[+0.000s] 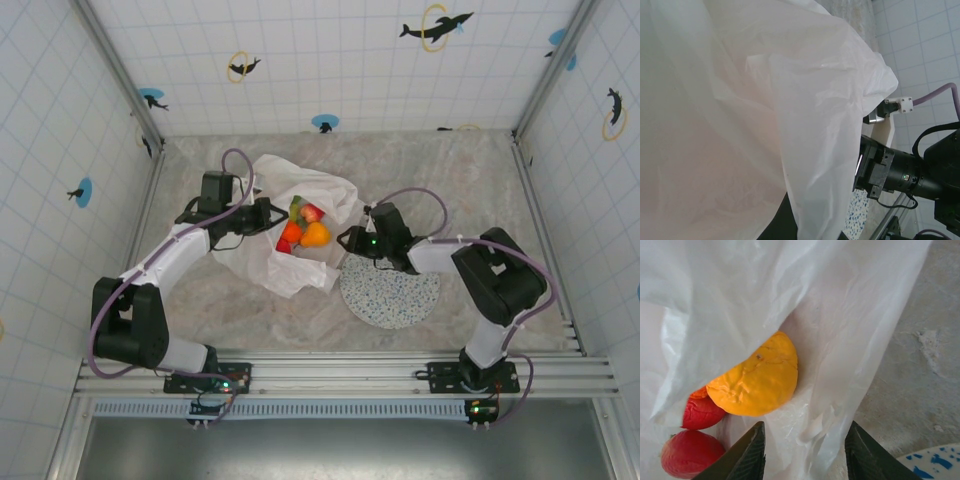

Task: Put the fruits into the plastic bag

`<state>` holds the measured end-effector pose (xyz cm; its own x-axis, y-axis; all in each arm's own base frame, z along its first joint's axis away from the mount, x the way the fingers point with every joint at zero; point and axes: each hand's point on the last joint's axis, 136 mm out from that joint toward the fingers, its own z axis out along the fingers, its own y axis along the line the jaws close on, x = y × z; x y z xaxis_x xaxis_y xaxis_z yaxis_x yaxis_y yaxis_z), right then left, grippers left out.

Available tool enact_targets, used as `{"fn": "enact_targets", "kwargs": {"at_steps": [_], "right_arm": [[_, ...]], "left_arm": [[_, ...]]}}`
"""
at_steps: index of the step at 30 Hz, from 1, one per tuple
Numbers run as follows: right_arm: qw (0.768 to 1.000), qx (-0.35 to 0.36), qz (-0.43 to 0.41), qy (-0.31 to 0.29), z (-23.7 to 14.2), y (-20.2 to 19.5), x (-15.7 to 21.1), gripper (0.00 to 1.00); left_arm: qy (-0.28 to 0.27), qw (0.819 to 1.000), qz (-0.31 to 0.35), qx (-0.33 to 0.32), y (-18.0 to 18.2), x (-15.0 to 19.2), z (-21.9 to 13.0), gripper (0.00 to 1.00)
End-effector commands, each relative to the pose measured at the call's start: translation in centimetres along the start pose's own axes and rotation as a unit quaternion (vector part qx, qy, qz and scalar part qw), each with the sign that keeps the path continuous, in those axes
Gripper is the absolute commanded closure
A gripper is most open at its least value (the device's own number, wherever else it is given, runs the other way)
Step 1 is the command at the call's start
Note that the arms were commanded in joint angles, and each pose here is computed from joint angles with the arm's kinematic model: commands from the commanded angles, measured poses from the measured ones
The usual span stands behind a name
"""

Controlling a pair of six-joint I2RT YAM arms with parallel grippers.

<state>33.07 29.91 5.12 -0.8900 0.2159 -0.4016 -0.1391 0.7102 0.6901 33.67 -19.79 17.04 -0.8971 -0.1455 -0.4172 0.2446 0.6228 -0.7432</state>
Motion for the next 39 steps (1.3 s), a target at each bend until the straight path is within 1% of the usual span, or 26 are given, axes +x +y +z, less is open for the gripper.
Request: {"fn": "enact_targets", "kwargs": {"at_steps": [1, 8, 14, 15, 19, 26, 27, 29, 34, 39], "right_arm": [[1.000, -0.020, 0.002, -0.013, 0.9, 1.5, -0.9, 0.59], [0.999, -0.034, 0.018, -0.018, 1.6, 1.9, -0.7, 0.72], [0.999, -0.037, 0.016, -0.035, 0.8, 2.5, -1.4, 0.82], [0.999, -0.037, 0.015, -0.037, 0.7, 2.6, -1.5, 0.85], [0.998, -0.037, 0.009, -0.049, -0.2, 3.2, -2.1, 1.00], [0.997, -0.046, -0.011, -0.069, -2.5, 5.2, -3.5, 1.00], [0.996, -0.047, -0.017, -0.071, -2.9, 5.6, -3.7, 1.00], [0.995, -0.045, -0.032, -0.077, -3.8, 6.4, -4.3, 1.00], [0.992, -0.022, -0.091, -0.087, -7.1, 8.6, -5.9, 1.00], [0.985, -0.009, -0.133, -0.107, -10.9, 11.8, -7.8, 1.00]], "left_arm": [[0.009, 1.000, 0.010, 0.004, 0.0, 0.6, 0.2, 1.00], [0.008, 1.000, 0.011, 0.004, -0.1, 0.5, 0.1, 1.00], [0.007, 1.000, 0.014, 0.002, 0.0, 0.6, 0.0, 1.00], [0.007, 1.000, 0.014, 0.002, 0.0, 0.6, 0.0, 1.00], [0.001, 1.000, 0.020, 0.001, -0.4, 0.3, -0.3, 1.00], [-0.029, 0.999, 0.024, -0.001, -1.9, -1.2, -1.8, 1.00], [-0.046, 0.998, 0.033, 0.003, -3.0, -2.5, -2.5, 1.00], [-0.064, 0.997, 0.038, 0.006, -3.9, -3.6, -3.4, 1.00], [-0.101, 0.994, 0.047, 0.018, -6.3, -5.9, -5.6, 1.00], [-0.124, 0.991, 0.045, 0.021, -7.4, -7.4, -7.1, 1.00]]}}
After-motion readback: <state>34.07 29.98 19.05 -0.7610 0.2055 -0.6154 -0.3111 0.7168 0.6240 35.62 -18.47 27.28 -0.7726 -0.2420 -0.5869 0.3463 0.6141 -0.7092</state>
